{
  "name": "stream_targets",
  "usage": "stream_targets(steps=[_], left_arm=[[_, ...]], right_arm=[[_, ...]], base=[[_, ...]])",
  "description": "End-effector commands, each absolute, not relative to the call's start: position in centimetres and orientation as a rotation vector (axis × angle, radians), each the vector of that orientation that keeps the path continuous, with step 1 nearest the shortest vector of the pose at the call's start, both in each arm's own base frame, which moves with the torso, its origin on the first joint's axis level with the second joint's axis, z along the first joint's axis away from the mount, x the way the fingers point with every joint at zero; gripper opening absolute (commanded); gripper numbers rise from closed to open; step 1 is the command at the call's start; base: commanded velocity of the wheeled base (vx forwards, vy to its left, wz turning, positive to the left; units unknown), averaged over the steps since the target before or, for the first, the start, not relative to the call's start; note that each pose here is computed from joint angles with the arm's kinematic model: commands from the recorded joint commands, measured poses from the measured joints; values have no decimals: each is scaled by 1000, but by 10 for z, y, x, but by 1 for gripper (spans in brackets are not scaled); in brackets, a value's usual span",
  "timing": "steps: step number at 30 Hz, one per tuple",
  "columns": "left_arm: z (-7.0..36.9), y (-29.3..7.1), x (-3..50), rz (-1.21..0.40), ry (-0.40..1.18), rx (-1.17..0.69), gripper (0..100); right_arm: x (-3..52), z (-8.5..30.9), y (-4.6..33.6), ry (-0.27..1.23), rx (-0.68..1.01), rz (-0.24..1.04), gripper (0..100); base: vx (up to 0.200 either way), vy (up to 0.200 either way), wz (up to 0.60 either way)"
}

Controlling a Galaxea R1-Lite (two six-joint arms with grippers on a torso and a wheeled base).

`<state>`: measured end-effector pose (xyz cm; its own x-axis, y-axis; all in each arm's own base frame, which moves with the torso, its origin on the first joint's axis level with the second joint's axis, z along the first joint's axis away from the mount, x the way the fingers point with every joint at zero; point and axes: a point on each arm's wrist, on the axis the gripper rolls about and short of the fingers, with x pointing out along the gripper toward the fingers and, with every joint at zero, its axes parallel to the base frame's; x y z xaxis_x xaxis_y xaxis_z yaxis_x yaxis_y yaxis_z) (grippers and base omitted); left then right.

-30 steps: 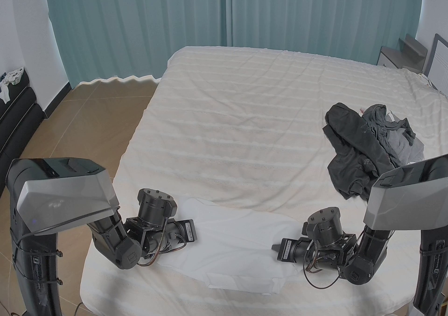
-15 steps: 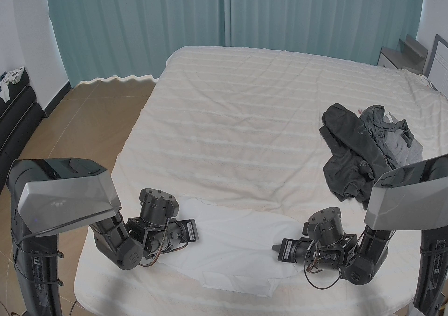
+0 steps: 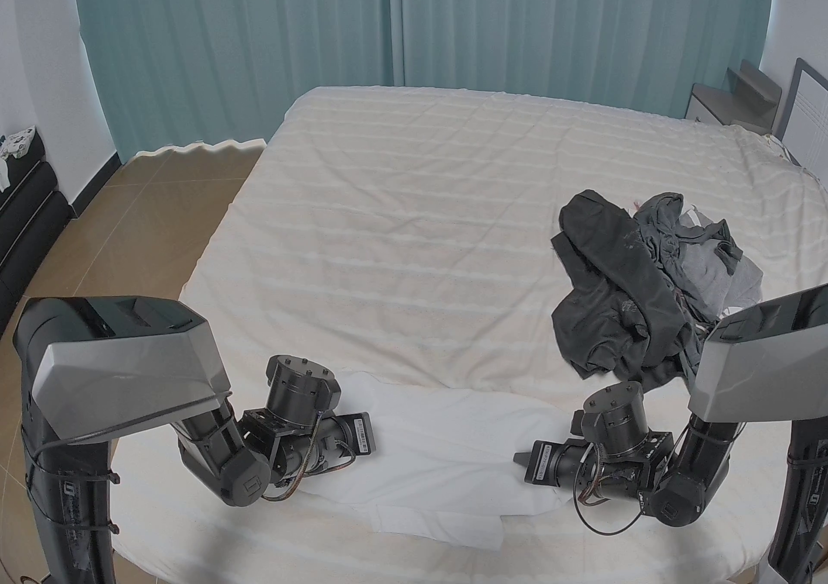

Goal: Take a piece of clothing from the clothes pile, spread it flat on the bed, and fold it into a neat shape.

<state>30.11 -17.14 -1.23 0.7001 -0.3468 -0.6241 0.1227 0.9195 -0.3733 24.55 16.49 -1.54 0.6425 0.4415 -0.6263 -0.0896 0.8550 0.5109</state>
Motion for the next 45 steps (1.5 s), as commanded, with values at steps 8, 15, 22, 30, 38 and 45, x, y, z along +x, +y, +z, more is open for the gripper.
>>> stream_targets(steps=[8,15,22,30,38,45], left_arm=[[-10,-175,290,-274,763,-305,0],[-9,-174,287,-268,769,-301,0],[-10,-173,283,-269,779,-297,0],[-16,-172,279,-242,797,-292,0],[-17,-177,274,-234,790,-307,0],[-18,-178,275,-235,787,-307,0]], right_arm=[[241,-12,161,826,467,312,0],[241,-13,161,828,467,312,0],[241,-13,162,828,466,314,0],[240,-16,162,839,458,313,0],[238,-18,163,849,452,313,0],[238,-19,163,851,451,312,0]], base=[[0,-200,0],[0,-200,0],[0,-200,0],[0,-125,0],[0,0,0],[0,0,0]])
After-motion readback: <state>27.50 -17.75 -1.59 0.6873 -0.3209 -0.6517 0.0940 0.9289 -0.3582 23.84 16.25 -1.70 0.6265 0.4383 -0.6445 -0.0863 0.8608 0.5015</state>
